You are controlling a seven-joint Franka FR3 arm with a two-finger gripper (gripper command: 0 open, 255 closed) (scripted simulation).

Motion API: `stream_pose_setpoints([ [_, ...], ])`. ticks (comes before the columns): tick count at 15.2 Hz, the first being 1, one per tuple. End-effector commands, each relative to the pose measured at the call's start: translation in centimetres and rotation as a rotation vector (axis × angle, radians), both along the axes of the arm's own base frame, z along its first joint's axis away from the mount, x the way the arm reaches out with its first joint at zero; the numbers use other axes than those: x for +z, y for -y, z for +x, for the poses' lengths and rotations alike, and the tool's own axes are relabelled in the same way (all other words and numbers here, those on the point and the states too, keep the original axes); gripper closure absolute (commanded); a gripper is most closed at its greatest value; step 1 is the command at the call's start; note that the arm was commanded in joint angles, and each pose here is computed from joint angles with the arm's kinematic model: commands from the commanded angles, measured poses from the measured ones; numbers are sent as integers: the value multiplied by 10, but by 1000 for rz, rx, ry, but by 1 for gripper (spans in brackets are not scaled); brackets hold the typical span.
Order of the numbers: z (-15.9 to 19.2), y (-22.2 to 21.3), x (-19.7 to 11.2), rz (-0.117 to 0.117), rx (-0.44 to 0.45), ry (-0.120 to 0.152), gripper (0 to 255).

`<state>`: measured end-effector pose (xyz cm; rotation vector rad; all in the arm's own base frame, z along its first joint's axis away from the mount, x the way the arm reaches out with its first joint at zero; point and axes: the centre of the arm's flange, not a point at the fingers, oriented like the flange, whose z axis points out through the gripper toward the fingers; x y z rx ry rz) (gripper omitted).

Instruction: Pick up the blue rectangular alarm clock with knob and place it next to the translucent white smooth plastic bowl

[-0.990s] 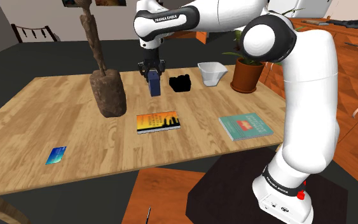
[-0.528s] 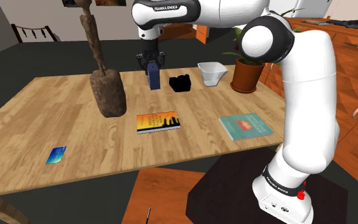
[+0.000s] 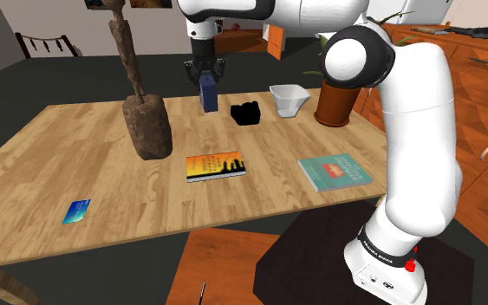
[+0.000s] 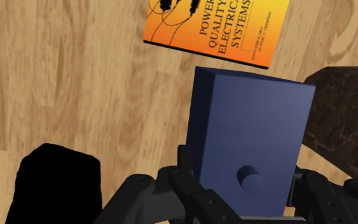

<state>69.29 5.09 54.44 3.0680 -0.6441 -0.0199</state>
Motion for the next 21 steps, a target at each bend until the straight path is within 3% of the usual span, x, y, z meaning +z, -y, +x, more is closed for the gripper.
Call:
stream_pose_setpoints([
  [1, -1, 0, 9, 0, 0, 0, 255],
  [21, -72, 254, 10, 0, 0, 0, 255],
])
